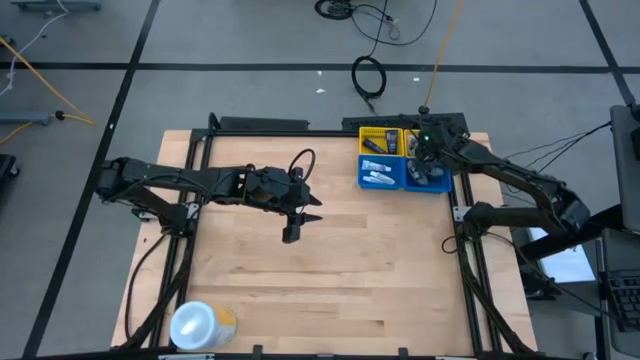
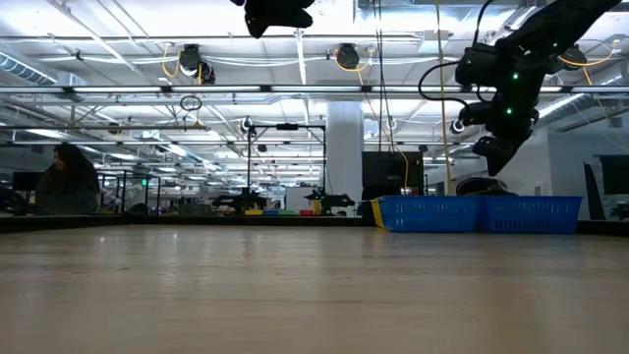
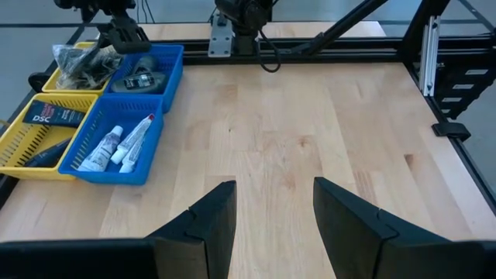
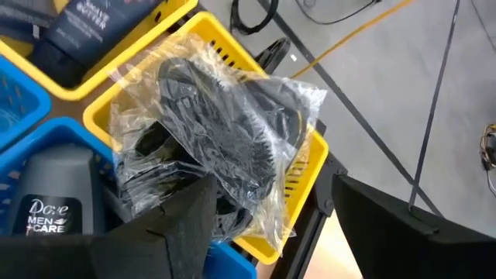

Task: Pick & Place Travel size toiletries
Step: Put the black hairbrush into the right yellow basket, then return to Home Position

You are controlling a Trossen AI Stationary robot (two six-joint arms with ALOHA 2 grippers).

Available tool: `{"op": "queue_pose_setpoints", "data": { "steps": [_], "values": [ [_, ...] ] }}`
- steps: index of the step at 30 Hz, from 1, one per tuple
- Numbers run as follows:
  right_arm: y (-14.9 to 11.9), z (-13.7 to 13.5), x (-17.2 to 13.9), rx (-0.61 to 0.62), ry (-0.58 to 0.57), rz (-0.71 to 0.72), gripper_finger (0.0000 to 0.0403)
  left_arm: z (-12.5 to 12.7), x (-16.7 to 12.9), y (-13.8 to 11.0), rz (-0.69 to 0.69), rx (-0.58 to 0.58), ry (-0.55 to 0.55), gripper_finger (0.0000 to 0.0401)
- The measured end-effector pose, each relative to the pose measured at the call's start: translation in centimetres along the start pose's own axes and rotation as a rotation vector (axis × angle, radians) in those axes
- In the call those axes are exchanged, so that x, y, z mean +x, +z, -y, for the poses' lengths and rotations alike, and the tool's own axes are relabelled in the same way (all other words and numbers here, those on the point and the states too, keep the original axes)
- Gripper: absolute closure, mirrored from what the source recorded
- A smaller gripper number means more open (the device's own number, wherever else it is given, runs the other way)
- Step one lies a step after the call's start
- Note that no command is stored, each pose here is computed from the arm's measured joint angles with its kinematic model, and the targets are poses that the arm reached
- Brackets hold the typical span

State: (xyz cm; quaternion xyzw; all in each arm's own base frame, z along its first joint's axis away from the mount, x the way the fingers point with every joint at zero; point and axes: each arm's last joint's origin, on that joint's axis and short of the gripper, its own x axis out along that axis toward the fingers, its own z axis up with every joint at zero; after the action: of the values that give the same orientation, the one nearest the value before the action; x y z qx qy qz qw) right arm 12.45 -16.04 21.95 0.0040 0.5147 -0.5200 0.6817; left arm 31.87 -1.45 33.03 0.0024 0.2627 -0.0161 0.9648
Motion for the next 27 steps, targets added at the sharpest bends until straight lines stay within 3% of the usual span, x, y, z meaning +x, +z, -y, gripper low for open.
{"op": "queue_pose_setpoints", "data": {
  "steps": [10,12,14,21,23,27],
  "values": [
    [-0.1,1.0,-1.6,0.059,-0.007,0.088,0.0156,0.0,0.0,0.0,0.0,0.005,0.0,0.0231],
    [-0.1,1.0,-1.8,0.098,0.042,0.109,0.0156,0.0,0.0,0.0,0.0,0.005,0.0,0.0231],
    [0.1,0.7,-2.0,0.128,0.165,0.15,0.0156,0.0,0.0,0.0,0.0,0.005,0.0,0.0231],
    [1.6,-1.4,-3.7,0.113,0.807,0.363,0.0156,-0.1,0.0,0.0,0.001,0.007,0.031,0.0231],
    [1.6,-2.4,-4.5,0.077,0.924,0.38,0.0157,-0.1,0.0,0.0,0.001,0.009,0.04,0.0231],
    [1.6,-4.6,-6.2,0.011,1.04,0.424,0.0168,0.3,-0.2,0.1,0.011,0.01,0.032,0.0231]
  ]
}}
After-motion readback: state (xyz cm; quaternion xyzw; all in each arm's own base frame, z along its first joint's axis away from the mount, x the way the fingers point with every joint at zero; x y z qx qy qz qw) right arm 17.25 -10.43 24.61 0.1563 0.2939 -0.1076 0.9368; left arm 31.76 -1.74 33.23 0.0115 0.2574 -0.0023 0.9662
